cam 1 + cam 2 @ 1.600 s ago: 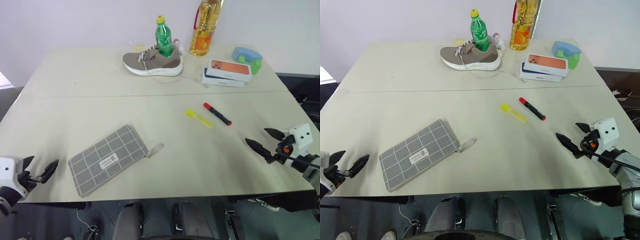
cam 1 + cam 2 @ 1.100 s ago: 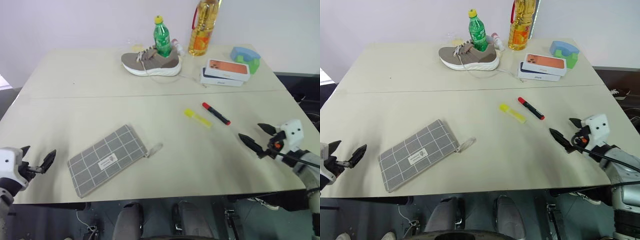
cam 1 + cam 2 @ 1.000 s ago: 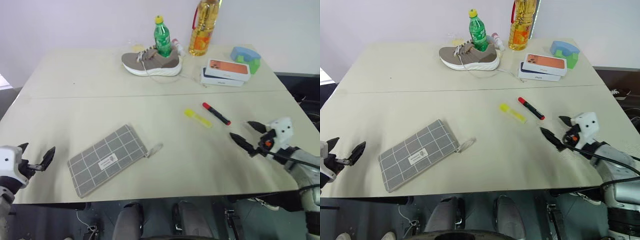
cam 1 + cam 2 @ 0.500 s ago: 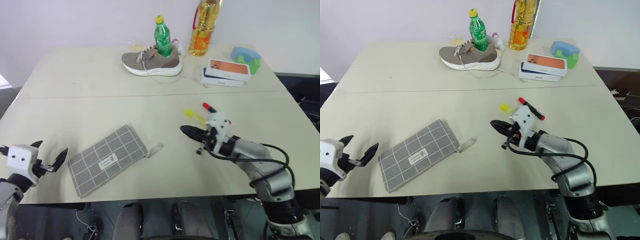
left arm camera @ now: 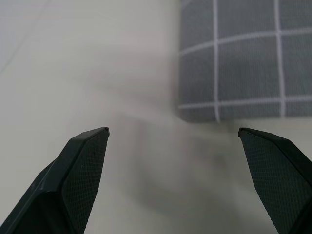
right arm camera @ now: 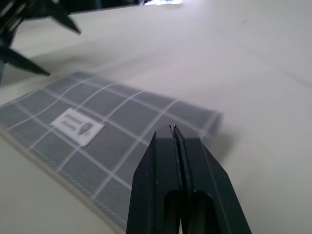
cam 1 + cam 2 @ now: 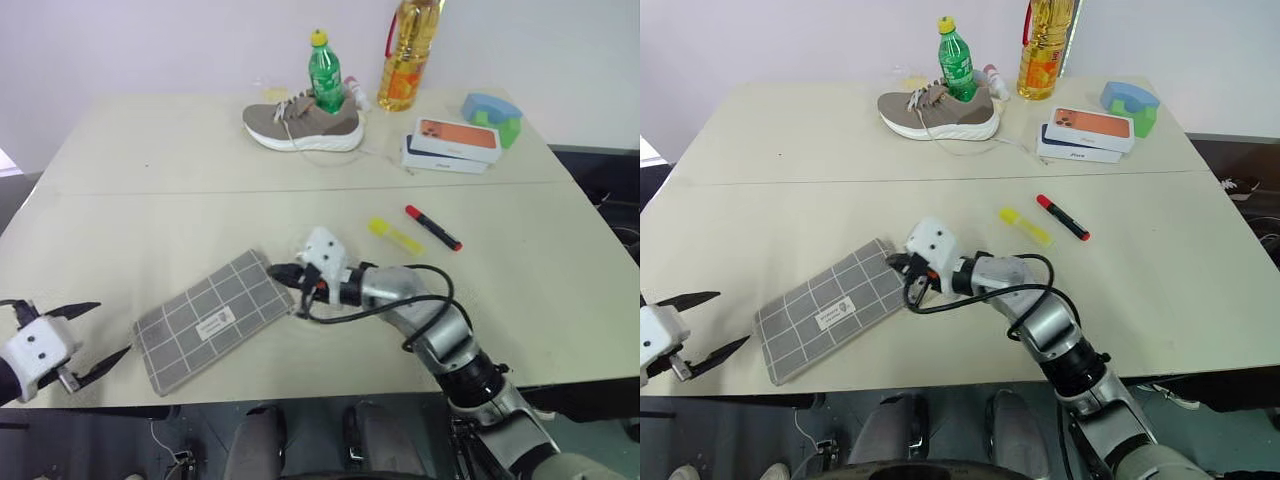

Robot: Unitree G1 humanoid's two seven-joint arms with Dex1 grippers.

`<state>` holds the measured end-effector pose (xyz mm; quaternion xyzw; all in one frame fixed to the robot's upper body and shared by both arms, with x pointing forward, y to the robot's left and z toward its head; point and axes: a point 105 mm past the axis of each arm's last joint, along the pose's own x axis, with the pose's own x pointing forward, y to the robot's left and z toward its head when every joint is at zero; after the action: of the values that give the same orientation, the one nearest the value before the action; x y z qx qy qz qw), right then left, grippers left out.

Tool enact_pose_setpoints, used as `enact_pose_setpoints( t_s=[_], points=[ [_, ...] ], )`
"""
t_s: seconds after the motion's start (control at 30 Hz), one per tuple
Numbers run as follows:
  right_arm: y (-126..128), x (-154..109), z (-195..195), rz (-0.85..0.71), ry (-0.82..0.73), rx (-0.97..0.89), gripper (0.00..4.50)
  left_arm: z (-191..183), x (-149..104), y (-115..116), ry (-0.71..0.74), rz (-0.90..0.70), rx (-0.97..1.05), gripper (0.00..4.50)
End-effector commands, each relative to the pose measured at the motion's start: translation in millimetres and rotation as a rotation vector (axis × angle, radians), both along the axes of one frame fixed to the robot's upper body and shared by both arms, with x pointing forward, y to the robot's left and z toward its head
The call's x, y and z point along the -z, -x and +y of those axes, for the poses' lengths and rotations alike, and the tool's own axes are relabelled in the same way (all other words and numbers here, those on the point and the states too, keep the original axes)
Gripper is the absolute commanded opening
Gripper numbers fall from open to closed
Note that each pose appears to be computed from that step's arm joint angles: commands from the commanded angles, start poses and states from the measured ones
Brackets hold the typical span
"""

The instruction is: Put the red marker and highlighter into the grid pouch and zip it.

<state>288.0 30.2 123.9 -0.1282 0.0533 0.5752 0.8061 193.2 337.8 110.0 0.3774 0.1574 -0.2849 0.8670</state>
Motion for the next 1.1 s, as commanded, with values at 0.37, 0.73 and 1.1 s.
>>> enact_pose_setpoints(
  t_s=[0.37, 0.73, 1.1],
  points=[
    [-12.4, 57.3, -3.1, 0.261, 0.166, 0.157, 0.06, -13.8, 6.8, 8.9, -0.138, -0.031, 0.200, 4.50],
    [-16.7, 55.9, -1.8, 0.257, 0.156, 0.186, 0.06, -71.5, 18.2, -0.3, -0.255, -0.270, 0.517, 4.50],
    [-17.4, 55.3, -0.9, 0.252, 0.149, 0.207, 0.00, -99.1, 29.4, 2.1, -0.191, -0.310, 0.663, 0.58]
  ],
)
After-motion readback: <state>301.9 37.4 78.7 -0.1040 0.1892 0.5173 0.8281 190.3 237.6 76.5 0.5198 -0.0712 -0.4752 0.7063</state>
